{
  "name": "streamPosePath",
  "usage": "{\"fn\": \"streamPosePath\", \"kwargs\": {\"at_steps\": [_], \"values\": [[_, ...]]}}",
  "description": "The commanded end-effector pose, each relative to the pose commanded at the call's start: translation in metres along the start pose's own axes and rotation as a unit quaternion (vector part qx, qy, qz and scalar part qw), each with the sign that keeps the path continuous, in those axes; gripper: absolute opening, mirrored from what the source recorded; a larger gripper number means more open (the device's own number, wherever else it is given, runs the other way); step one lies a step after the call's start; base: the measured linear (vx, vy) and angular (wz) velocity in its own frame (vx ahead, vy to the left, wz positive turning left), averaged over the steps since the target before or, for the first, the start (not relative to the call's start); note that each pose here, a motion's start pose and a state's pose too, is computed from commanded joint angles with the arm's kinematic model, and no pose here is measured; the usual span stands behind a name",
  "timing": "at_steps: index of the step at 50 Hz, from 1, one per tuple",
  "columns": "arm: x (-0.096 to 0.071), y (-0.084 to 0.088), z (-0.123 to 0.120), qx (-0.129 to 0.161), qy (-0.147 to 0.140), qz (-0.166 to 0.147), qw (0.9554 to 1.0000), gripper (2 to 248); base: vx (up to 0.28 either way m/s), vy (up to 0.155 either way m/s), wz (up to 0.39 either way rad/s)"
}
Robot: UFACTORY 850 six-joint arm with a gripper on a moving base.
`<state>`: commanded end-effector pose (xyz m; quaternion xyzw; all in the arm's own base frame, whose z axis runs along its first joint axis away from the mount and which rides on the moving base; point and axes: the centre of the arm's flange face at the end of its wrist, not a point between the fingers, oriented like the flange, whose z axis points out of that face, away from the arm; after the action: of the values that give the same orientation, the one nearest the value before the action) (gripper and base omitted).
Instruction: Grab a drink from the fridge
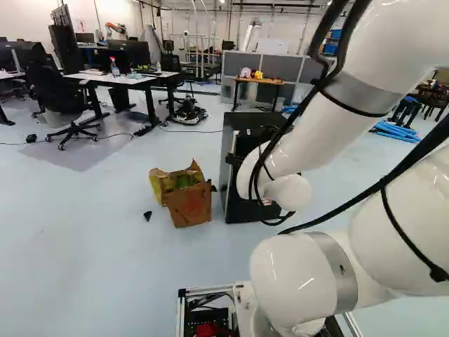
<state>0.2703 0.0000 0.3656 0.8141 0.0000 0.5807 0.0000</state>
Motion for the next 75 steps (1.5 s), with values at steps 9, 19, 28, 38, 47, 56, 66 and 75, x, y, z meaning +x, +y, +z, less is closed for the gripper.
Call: {"fn": "streamPosePath", "kwargs": {"at_steps": [9, 19, 28, 38, 47, 56, 66, 75], "values": [[0.0000, 0.0000, 0.0000, 0.000, 0.000, 0.000, 1.0000, 247, 0.019, 0.010, 0.004], [0.0000, 0.0000, 0.0000, 0.000, 0.000, 0.000, 1.0000, 247, 0.000, 0.000, 0.000], [0.0000, 0.0000, 0.0000, 0.000, 0.000, 0.000, 1.0000, 247, 0.000, 0.000, 0.000], [0.0000, 0.0000, 0.0000, 0.000, 0.000, 0.000, 1.0000, 247, 0.000, 0.000, 0.000], [0.0000, 0.0000, 0.0000, 0.000, 0.000, 0.000, 1.0000, 247, 0.000, 0.000, 0.000], [0.0000, 0.0000, 0.0000, 0.000, 0.000, 0.000, 1.0000, 247, 0.000, 0.000, 0.000], [0.0000, 0.0000, 0.0000, 0.000, 0.000, 0.000, 1.0000, 247, 0.000, 0.000, 0.000], [0.0000, 0.0000, 0.0000, 0.000, 0.000, 0.000, 1.0000, 247, 0.000, 0.000, 0.000]]}}
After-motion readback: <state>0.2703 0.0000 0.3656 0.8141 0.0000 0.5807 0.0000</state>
